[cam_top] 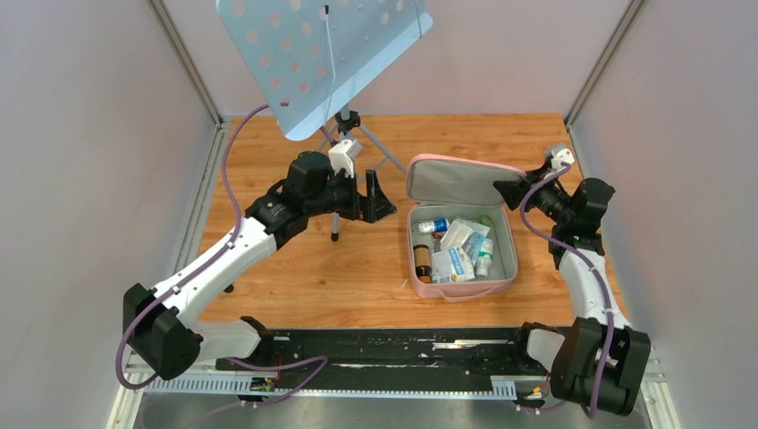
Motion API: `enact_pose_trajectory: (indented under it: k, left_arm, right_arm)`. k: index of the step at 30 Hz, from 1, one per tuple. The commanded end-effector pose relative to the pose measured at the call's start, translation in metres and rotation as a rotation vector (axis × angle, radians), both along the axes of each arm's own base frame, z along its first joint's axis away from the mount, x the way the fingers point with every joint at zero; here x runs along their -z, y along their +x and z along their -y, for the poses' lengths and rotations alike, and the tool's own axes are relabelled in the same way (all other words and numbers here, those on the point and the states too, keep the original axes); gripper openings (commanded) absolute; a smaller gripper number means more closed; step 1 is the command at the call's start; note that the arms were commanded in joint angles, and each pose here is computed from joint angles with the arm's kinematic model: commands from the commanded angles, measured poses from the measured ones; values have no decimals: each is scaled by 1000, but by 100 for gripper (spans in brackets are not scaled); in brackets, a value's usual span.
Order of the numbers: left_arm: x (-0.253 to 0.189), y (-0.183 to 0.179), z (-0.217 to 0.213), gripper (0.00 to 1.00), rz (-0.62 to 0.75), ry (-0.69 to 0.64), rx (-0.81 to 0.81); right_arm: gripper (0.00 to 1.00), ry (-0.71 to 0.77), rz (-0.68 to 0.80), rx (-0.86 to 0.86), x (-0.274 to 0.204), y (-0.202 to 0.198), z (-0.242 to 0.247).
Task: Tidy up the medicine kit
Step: Close the medicine box at the center of the board.
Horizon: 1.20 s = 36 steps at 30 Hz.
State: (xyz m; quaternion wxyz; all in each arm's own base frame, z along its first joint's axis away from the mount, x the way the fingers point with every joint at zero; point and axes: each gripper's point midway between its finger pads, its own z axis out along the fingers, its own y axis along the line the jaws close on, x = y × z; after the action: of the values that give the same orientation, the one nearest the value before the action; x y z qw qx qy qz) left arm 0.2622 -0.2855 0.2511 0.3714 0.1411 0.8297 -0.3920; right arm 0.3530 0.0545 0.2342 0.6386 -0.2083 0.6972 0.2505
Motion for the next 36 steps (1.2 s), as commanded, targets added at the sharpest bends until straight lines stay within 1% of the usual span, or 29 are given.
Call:
enact_pose_trajectory:
  k: [1, 3, 4, 7, 8, 11, 12, 13, 15, 16, 20, 22, 27, 31, 34, 36]
  left_arm:
    - [-19, 2, 2, 100, 66, -9, 26]
    - [-17, 1, 1, 100, 59, -8, 23]
    - [-16, 0, 1, 100, 55, -7, 24]
    - [-13, 0, 2, 100, 43, -6, 29]
    - [-12, 0, 3, 100, 40, -5, 31]
    - [-11, 0, 6, 100, 33, -7, 47]
    - [-10, 0, 7, 100, 29, -4, 50]
    - [-9, 0, 8, 100, 26, -4, 55]
    - [-8, 1, 10, 100, 20, -3, 62]
    - [-8, 1, 11, 100, 19, -4, 63]
    - [-4, 2, 12, 100, 13, -1, 63]
    - [-1, 1, 14, 100, 8, 6, 75]
    - [18, -7, 33, 100, -21, 75, 129]
    - [47, -4, 54, 100, -92, 140, 152]
    - [67, 10, 62, 100, -128, 200, 125]
    - [76, 25, 65, 100, -122, 247, 97]
  right_arm:
    - [46, -22, 134, -25, -37, -19, -9]
    - [50, 3, 120, -2, -43, -29, -10]
    - [54, 17, 110, 12, -44, -35, -10]
    - [57, 41, 94, 58, -46, -54, -10]
    - [60, 42, 106, 77, -50, -63, -10]
    - [76, 68, 164, 161, -64, -84, -6]
    - [84, 69, 188, 185, -69, -92, -5]
    - [87, 74, 214, 209, -76, -100, -3]
    - [97, 83, 228, 233, -81, -115, -4]
    - [100, 89, 228, 233, -82, -123, -6]
    - [100, 102, 192, 203, -84, -147, -17]
    - [100, 148, 104, 211, -80, -148, -18]
    - [100, 326, -270, 306, -55, -130, -11]
    - [100, 364, -554, 538, -11, -113, 18]
    - [100, 390, -688, 757, 21, -116, 45]
    - [100, 436, -757, 849, 35, -123, 51]
